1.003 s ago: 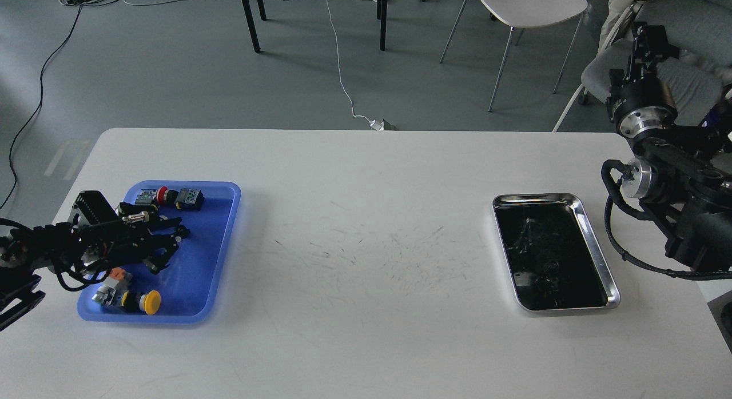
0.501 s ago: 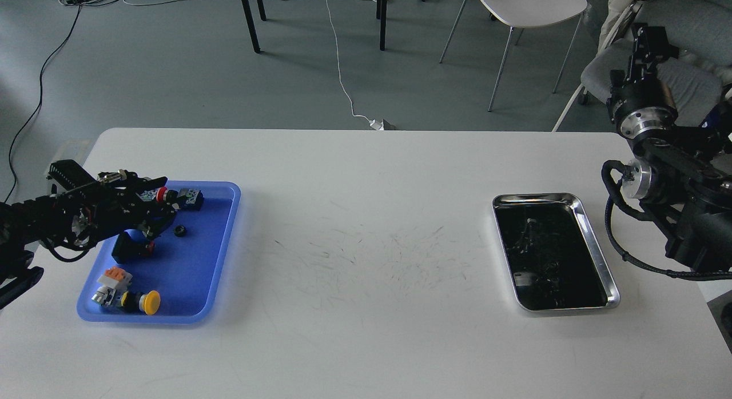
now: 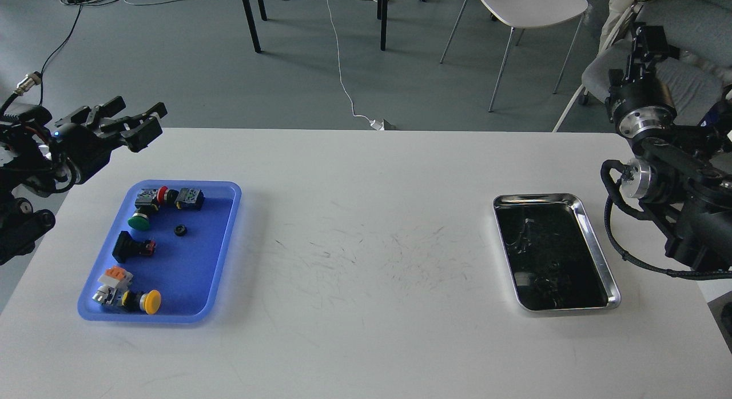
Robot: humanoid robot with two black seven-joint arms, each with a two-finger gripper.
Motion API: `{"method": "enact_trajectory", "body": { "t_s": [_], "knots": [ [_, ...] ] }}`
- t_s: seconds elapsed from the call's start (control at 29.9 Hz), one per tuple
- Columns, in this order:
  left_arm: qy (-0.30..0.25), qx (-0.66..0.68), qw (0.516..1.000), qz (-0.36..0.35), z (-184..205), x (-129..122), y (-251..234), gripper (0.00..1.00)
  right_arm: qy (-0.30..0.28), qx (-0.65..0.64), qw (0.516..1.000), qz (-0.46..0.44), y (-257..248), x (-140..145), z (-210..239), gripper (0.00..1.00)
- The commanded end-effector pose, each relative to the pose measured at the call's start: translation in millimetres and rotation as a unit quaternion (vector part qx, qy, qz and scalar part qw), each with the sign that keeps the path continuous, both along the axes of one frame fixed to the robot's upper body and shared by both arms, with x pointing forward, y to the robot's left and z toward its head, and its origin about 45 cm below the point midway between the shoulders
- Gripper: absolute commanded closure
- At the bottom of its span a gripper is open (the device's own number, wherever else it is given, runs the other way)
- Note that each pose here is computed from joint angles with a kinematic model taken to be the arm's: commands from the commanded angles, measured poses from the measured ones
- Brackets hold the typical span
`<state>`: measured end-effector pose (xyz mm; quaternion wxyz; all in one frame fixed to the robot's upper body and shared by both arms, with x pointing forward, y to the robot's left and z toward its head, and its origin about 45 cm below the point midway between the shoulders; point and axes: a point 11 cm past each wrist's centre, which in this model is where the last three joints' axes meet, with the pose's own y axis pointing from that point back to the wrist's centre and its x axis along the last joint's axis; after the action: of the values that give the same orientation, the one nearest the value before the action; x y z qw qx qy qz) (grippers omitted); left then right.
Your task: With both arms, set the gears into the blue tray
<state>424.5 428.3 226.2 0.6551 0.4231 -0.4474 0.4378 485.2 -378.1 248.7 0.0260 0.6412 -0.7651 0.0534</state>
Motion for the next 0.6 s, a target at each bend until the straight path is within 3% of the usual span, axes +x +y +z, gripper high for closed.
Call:
{"method": "enact_trajectory", "body": {
  "t_s": [0.0,0.33,0.57],
  "knots": [
    [-0.023,-0.091,0.995,0.027,12.3,15.3,-16.2,0.04,-0.001,-0.001,1.0,0.002,1.4,0.9,1.9,0.04],
    [-0.033,-0.321,0.946,0.04,73.1,57.6,-54.0,0.03,0.01,-0.024,0.999,0.022,5.9,-1.8,-1.8,0.04],
    [-0.019,-0.426,0.904,0.012,88.6,74.4,-100.1,0.03,0.004,-0.035,0.999,0.032,-2.4,-6.3,8.8,0.04]
  ]
}}
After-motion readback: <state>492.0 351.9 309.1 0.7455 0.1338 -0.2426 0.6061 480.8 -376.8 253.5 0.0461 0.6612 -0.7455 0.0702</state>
